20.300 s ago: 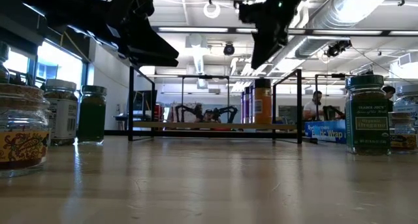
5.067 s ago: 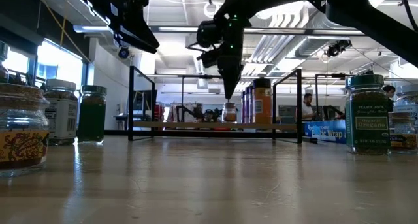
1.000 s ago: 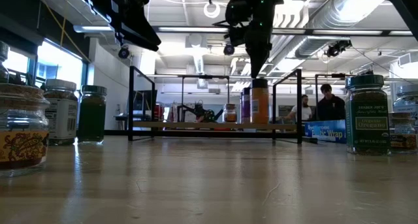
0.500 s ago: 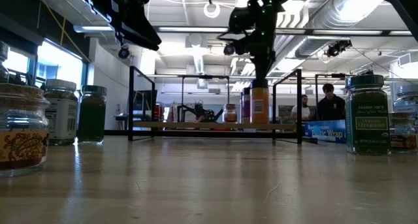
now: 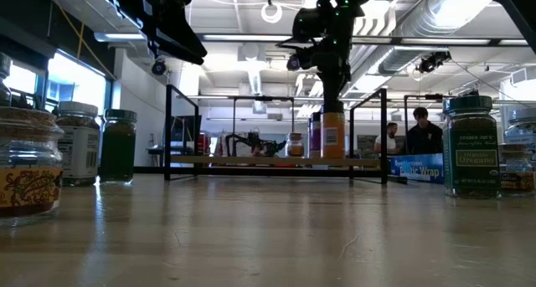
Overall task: Shelf spices
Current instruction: Adjust the seasoning bottles on the shelf
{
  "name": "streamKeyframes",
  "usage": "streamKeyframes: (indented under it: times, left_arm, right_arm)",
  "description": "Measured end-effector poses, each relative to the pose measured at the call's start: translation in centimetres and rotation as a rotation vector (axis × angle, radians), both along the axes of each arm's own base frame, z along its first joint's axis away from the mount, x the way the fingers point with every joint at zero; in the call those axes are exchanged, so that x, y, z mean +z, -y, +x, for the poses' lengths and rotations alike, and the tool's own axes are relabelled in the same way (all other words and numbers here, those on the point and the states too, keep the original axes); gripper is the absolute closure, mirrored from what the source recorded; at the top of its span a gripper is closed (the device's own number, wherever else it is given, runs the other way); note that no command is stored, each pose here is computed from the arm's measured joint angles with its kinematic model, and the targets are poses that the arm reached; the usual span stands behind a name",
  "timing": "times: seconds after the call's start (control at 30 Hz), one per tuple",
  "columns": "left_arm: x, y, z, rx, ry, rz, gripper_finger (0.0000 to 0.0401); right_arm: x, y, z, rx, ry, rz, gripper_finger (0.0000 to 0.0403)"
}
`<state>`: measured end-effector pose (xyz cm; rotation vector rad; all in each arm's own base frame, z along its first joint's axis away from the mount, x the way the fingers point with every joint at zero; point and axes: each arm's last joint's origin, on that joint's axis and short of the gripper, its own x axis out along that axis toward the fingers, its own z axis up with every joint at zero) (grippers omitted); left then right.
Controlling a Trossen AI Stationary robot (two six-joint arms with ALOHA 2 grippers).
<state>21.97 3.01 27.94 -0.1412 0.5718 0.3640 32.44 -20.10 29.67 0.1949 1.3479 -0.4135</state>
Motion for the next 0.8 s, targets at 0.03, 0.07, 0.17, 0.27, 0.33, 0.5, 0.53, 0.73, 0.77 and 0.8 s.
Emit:
streamKeyframes:
  times: [0.03, 0.07, 0.17, 0.27, 0.33, 0.5, 0.53, 0.73, 0.77, 0.8]
  left_arm:
    - [0.0, 0.01, 0.0, -0.001, 0.0, 0.0, 0.0256]
    - [0.0, 0.02, 0.0, -0.001, 0.0, 0.0, 0.0256]
    - [0.0, 0.02, 0.0, 0.0, 0.0, -0.001, 0.0256]
    - [-0.01, 0.02, 0.0, 0.0, 0.0, -0.001, 0.0256]
    - [0.0, 0.02, 0.0, 0.0, 0.0, -0.001, 0.0256]
    - [-0.01, 0.02, 0.0, 0.0, 0.0, -0.001, 0.0256]
    - [-0.01, 0.02, 0.0, 0.0, 0.0, -0.001, 0.0256]
    - [-0.01, 0.02, 0.0, 0.0, 0.0, -0.001, 0.0256]
    - [-0.01, 0.02, 0.0, 0.0, 0.0, -0.001, 0.0256]
    - [-0.01, 0.02, 0.0, 0.0, 0.0, -0.001, 0.0256]
  right_arm:
    - [-0.09, 0.03, 0.04, 0.0, -0.002, 0.001, 0.0391]
    - [-0.16, 0.06, 0.07, -0.001, -0.004, 0.001, 0.0391]
    - [-0.24, 0.16, 0.06, -0.018, -0.019, -0.02, 0.0391]
    - [-0.22, 0.22, -0.02, -0.036, -0.02, -0.021, 0.0391]
    - [-0.25, 0.25, -0.15, -0.039, -0.029, -0.015, 0.0391]
    - [-0.5, 0.34, -0.14, -0.051, -0.037, -0.004, 0.0391]
    - [-0.66, 0.36, -0.08, -0.05, -0.042, 0.0, 0.0391]
    - [-0.89, 0.45, 0.18, -0.034, -0.035, 0.003, 0.0391]
    - [-0.89, 0.49, 0.25, -0.033, -0.029, 0.001, 0.0391]
    - [-0.88, 0.52, 0.33, -0.031, -0.019, 0.001, 0.0391]
